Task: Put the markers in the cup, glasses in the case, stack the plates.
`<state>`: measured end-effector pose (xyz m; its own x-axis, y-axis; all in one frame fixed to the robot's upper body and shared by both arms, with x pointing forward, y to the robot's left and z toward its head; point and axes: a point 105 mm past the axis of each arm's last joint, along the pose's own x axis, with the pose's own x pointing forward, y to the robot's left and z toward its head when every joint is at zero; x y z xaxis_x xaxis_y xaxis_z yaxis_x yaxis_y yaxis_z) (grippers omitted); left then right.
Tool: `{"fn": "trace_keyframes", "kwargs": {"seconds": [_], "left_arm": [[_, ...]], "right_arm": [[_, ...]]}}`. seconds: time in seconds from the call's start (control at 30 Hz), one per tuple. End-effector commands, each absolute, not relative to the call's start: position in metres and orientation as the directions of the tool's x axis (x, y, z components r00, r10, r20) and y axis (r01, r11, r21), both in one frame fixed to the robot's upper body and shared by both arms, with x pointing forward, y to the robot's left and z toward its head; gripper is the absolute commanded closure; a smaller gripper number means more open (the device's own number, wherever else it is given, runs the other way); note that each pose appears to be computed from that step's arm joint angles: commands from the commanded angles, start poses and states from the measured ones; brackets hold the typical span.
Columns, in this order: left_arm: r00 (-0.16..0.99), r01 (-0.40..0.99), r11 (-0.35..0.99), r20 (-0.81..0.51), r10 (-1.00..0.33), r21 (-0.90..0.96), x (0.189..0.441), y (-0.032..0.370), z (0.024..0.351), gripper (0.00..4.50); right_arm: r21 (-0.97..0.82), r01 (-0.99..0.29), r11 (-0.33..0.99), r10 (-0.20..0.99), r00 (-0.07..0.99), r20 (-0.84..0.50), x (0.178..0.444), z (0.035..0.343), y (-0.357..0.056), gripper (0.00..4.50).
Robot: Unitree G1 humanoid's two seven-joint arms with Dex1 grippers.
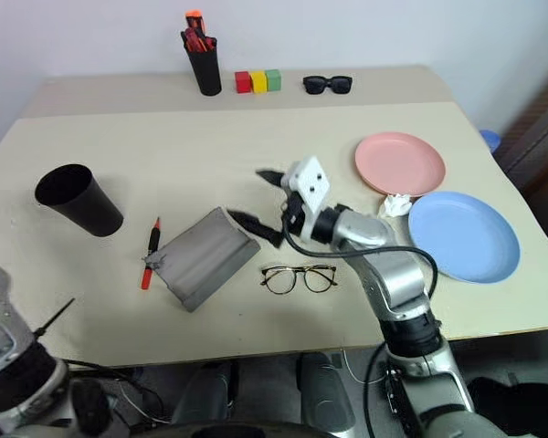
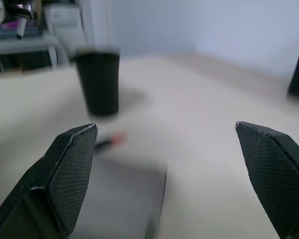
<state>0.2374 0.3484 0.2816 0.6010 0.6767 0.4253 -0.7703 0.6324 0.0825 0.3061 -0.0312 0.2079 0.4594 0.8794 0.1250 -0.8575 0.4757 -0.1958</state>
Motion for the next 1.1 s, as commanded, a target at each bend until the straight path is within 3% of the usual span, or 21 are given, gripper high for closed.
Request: {"fn": "trace_keyframes", "kwargs": {"seconds": [0.03, 0.13, 0.3, 0.8, 0.97, 1.1], "left_arm": [[0.681, -0.656, 0.737, 0.55, 0.484, 0.163, 0.255, 0.325, 0.309, 4.45], [0.778, -0.512, 0.823, 0.538, 0.324, 0.245, 0.283, 0.295, 0.308, 4.45], [0.818, -0.459, 0.844, 0.502, 0.28, 0.276, 0.308, 0.28, 0.287, 4.45], [0.804, -0.53, 0.821, 0.432, 0.408, 0.211, 0.306, 0.295, 0.235, 4.45], [0.795, -0.544, 0.814, 0.434, 0.423, 0.205, 0.306, 0.296, 0.233, 2.23], [0.791, -0.544, 0.82, 0.434, 0.431, 0.177, 0.303, 0.296, 0.233, 2.23]], "right_arm": [[-0.216, -0.869, 0.446, 0.894, 0.419, 0.158, 0.297, 0.213, -0.019, 0.0], [-0.21, -0.876, 0.434, 0.897, 0.399, 0.191, 0.296, 0.219, -0.006, 0.0], [-0.222, -0.885, 0.409, 0.905, 0.363, 0.221, 0.294, 0.227, 0.008, 0.0], [-0.249, -0.869, 0.427, 0.899, 0.38, 0.217, 0.306, 0.226, 0.001, 0.0], [-0.248, -0.872, 0.422, 0.902, 0.375, 0.213, 0.305, 0.225, 0.002, 0.0], [-0.25, -0.872, 0.42, 0.903, 0.375, 0.209, 0.306, 0.224, 0.001, 0.0]]}}
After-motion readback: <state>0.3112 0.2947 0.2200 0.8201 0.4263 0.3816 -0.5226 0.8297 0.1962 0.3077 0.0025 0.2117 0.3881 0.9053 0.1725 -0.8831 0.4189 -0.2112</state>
